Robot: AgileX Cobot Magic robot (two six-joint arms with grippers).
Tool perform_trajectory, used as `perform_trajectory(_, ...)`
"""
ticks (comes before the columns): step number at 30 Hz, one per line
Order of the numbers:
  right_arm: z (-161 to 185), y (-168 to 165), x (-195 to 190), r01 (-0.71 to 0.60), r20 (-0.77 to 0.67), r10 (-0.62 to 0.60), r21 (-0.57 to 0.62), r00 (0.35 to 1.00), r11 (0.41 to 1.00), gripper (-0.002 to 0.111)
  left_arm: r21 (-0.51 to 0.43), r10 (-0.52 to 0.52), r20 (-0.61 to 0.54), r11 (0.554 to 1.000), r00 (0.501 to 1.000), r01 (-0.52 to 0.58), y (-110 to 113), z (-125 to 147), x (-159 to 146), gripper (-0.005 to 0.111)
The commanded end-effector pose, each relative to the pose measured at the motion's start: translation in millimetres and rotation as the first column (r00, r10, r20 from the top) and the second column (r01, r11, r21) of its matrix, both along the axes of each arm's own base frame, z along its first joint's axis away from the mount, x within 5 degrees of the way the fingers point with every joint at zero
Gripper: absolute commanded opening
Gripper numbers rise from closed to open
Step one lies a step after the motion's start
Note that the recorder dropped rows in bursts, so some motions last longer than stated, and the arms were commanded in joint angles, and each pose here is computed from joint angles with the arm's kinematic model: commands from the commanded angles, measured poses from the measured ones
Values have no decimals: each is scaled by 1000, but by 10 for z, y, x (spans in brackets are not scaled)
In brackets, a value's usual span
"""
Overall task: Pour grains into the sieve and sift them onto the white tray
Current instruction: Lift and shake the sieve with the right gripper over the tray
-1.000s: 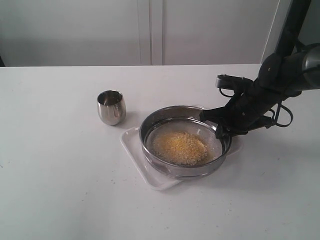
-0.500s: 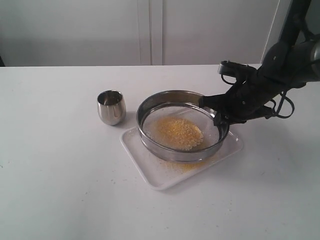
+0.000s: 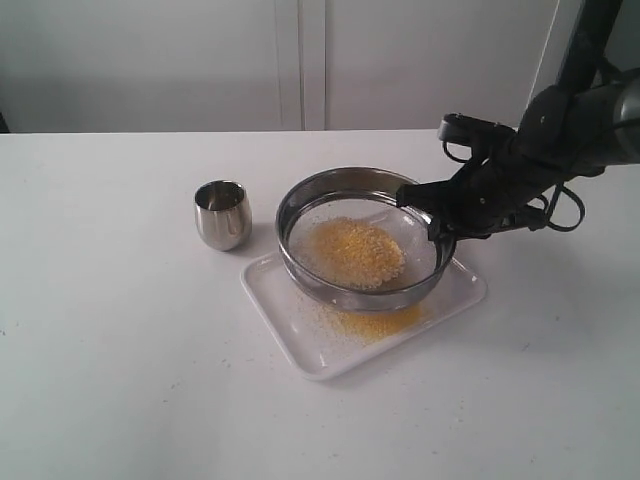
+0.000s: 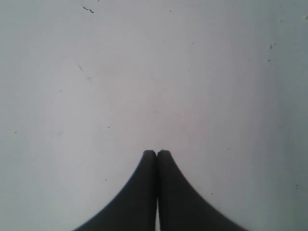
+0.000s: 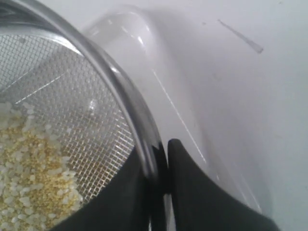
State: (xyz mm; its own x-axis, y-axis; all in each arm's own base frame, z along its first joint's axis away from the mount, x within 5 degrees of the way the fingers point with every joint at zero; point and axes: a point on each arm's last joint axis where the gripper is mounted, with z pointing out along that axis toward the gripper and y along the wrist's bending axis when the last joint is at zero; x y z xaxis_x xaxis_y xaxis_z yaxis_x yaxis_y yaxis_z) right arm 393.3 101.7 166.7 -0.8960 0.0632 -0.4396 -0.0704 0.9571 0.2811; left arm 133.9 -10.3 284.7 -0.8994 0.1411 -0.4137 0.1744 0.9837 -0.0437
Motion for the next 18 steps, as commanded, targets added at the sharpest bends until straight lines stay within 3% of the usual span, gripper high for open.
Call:
perform_trajectory(1, 50, 34, 11, -52, 32, 53, -36, 998, 998, 0, 2, -4, -4, 1000, 1000, 4, 0, -11, -23, 0)
perform_trajectory(4, 35, -3, 42, 54, 13, -55, 28, 998, 998, 0, 2, -4, -4, 1000, 1000, 4, 0, -11, -23, 0)
perform_trajectory(7, 37, 112, -4, -123, 34, 125, -55, 992, 991, 0, 2, -4, -4, 1000, 1000, 4, 0, -11, -23, 0)
perform_trajectory(8, 39, 101, 2, -118, 35, 120, -68, 992, 991, 0, 2, -4, -4, 1000, 1000, 4, 0, -11, -23, 0)
perform_trajectory(11, 48, -16, 70, 84, 26, -85, 23, 996, 996, 0, 2, -4, -4, 1000, 1000, 4, 0, -11, -23, 0)
perform_trajectory(12, 50, 38, 52, 46, 25, -46, 12, 999, 999, 0, 2, -4, -4, 1000, 1000, 4, 0, -11, -23, 0)
perform_trajectory(13, 52, 144, 12, -94, 38, 97, -61, 995, 994, 0, 2, -4, -4, 1000, 1000, 4, 0, -11, -23, 0)
perform_trajectory(14, 51, 153, 9, -116, 45, 120, -86, 992, 990, 0, 2, -4, -4, 1000, 1000, 4, 0, -11, -23, 0)
perform_trajectory(17, 60, -147, 107, 109, 38, -107, -33, 993, 994, 0, 2, -4, -4, 1000, 1000, 4, 0, -11, -23, 0)
perform_trajectory(18, 50, -78, 73, 60, 19, -59, -38, 998, 997, 0, 2, -4, -4, 1000, 1000, 4, 0, -11, -23, 0)
